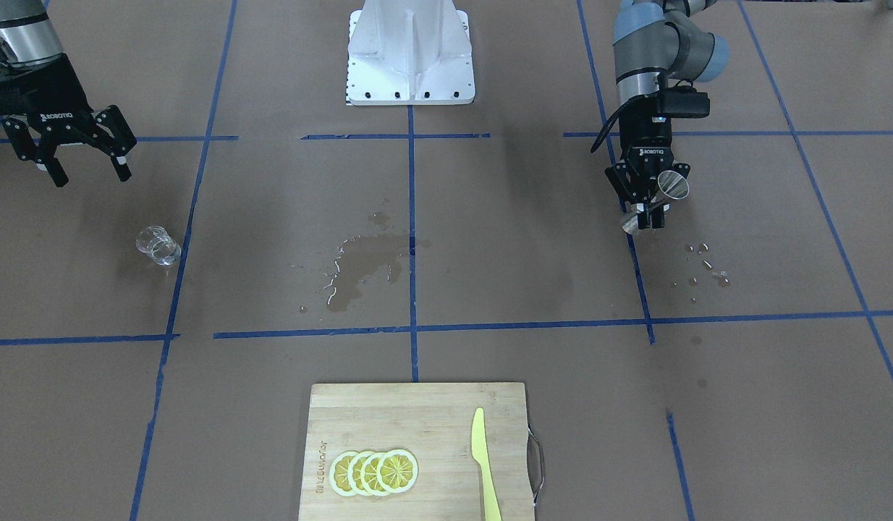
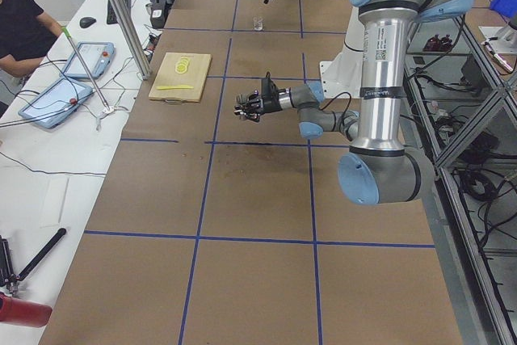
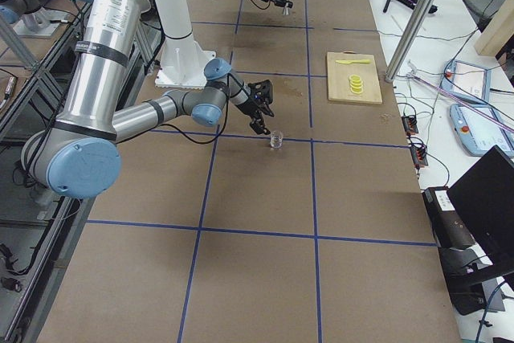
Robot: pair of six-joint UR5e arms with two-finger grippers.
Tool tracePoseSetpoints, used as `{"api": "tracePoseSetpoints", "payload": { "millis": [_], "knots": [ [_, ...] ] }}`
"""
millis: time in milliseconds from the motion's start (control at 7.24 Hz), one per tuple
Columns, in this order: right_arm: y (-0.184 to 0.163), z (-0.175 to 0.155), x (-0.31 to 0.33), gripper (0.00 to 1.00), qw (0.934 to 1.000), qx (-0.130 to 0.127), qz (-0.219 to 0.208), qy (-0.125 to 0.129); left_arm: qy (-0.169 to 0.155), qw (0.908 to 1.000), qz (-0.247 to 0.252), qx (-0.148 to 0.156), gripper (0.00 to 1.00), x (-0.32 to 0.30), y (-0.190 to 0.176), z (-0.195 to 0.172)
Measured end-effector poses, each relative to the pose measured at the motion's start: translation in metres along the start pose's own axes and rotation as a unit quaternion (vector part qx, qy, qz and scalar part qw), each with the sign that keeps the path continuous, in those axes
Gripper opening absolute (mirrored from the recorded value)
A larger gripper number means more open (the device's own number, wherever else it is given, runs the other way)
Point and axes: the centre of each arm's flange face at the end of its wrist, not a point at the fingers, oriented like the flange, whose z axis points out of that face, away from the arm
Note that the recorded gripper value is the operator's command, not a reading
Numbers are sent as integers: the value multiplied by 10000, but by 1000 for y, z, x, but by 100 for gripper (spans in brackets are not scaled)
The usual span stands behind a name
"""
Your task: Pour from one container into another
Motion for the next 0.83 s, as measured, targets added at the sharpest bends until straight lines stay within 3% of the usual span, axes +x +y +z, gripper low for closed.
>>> {"api": "tracePoseSetpoints", "payload": {
  "millis": [553,829],
  "knots": [
    [24,33,-10,100,9978,647,-152,-14,204,9951,963,106,0,30,-13,6],
    [39,59,-23,100,9940,1042,-307,147,263,9926,1184,79,0,37,-13,5]
  ]
}}
